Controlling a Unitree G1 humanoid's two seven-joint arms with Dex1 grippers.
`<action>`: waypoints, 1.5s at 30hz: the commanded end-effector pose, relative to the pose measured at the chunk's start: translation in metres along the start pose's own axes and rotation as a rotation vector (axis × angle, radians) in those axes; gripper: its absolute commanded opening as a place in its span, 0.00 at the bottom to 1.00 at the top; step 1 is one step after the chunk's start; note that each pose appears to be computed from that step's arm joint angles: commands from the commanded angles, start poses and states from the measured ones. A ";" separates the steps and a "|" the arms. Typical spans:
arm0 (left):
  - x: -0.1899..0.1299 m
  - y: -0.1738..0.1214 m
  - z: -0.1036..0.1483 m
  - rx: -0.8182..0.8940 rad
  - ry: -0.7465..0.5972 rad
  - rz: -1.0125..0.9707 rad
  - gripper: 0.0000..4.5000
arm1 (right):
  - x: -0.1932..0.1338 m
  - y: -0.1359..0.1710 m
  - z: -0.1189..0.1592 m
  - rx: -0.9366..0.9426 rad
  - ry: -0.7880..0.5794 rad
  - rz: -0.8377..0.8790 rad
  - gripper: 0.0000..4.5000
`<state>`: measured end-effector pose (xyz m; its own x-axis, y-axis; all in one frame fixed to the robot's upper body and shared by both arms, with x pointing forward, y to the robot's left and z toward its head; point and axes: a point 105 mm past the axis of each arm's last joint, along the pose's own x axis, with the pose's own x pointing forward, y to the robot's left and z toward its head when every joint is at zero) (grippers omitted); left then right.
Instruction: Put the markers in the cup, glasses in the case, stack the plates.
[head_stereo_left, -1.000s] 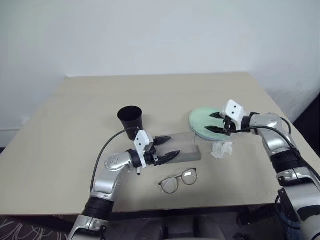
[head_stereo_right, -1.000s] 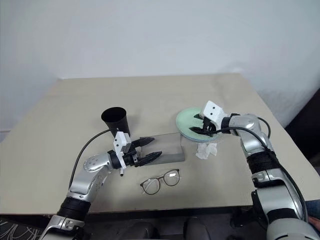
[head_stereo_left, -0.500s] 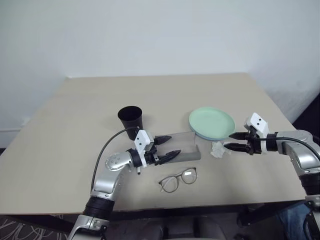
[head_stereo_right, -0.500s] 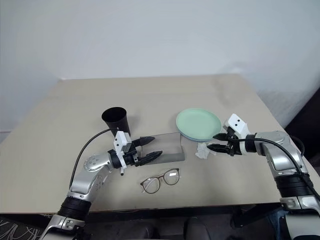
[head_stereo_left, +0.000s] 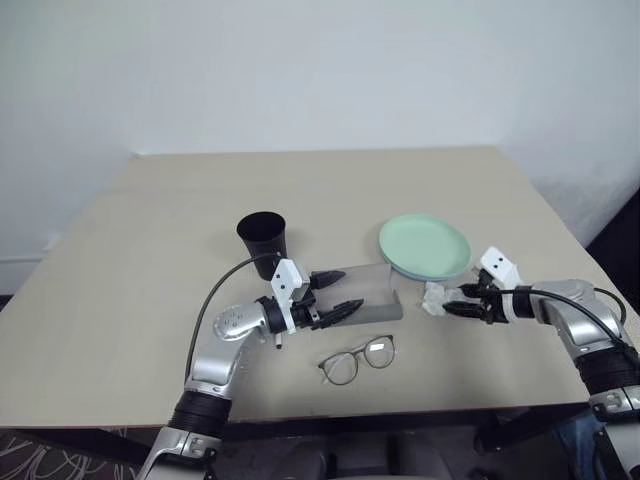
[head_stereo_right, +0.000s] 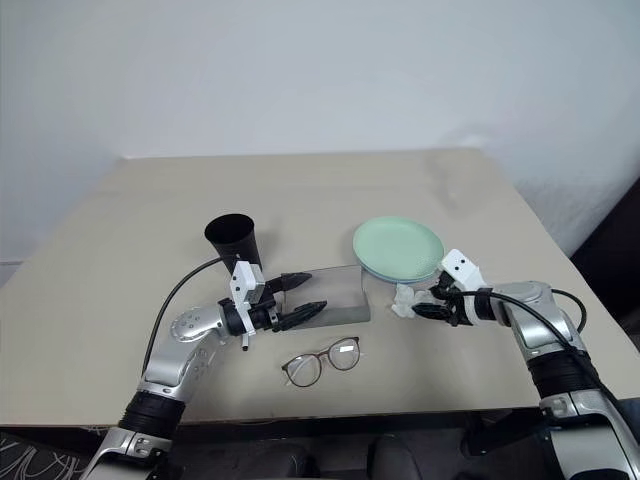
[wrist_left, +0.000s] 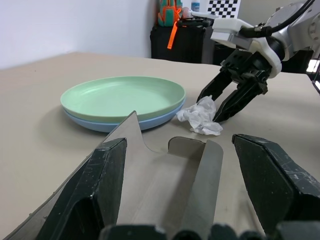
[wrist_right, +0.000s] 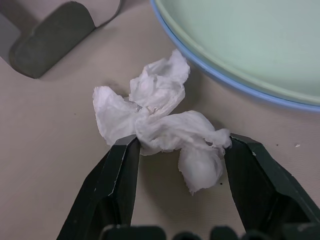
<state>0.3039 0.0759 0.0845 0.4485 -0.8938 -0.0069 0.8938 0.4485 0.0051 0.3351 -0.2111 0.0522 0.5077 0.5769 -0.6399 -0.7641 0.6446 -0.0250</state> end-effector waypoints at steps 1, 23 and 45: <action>0.004 0.000 0.015 0.054 -0.036 -0.017 0.79 | -0.003 -0.007 0.016 -0.045 -0.039 -0.032 0.57; 0.001 0.000 0.013 0.050 -0.029 -0.014 0.79 | -0.050 0.001 0.089 -0.241 -0.262 0.052 0.01; -0.004 0.002 0.014 0.057 -0.020 0.005 0.79 | -0.003 -0.058 0.101 -0.215 -0.230 -0.189 0.63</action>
<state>0.3028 0.0807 0.0818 0.4556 -0.8898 -0.0261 0.8902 0.4555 0.0097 0.4122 -0.1975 0.1152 0.6717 0.5723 -0.4704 -0.7244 0.6402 -0.2555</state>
